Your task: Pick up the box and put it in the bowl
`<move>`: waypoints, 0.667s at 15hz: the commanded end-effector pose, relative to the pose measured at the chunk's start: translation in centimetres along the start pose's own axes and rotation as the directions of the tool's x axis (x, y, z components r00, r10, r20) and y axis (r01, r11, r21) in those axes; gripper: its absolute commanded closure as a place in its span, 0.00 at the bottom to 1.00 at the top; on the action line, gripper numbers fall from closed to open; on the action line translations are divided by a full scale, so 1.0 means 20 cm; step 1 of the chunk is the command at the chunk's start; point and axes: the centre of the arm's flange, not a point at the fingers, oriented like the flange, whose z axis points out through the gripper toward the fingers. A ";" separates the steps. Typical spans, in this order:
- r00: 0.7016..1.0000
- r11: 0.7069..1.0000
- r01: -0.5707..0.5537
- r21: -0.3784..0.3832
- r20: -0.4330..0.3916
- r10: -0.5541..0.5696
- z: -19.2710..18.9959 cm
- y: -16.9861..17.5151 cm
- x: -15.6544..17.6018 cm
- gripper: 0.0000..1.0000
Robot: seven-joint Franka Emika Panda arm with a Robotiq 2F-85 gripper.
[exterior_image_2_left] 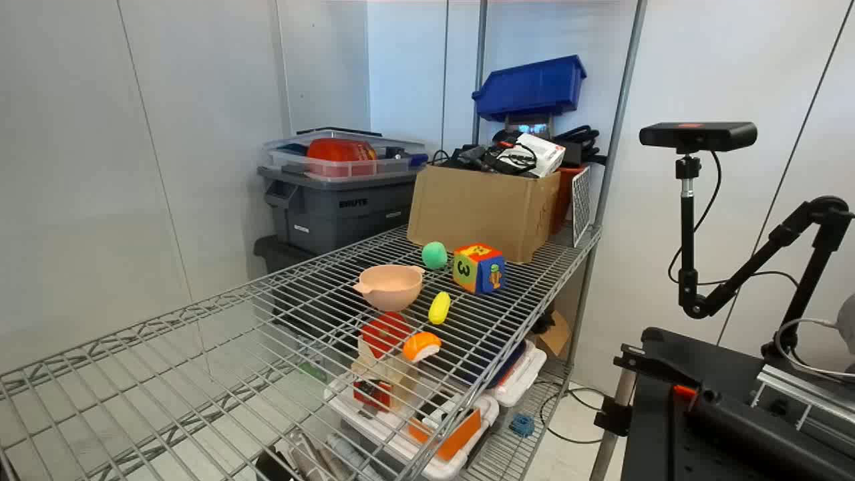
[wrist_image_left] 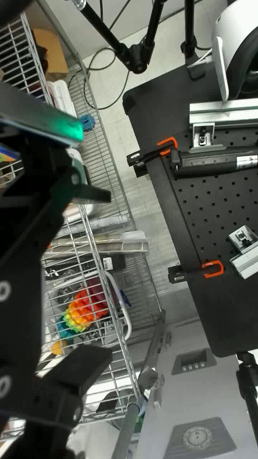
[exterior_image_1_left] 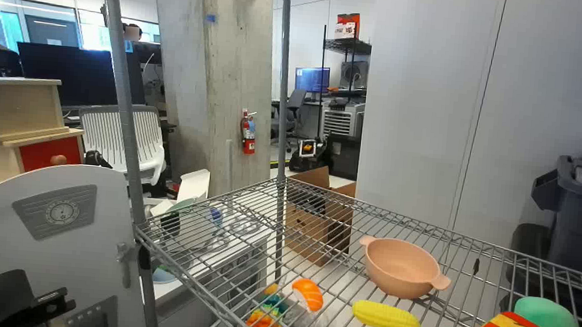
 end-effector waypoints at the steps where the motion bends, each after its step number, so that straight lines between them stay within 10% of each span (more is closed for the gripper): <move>1: 1.000 1.000 0.000 0.000 0.000 0.000 0.00 0.00 0.00 0.00; 10: 1.000 1.000 -0.024 0.014 0.008 0.024 0.04 0.05 0.06 0.00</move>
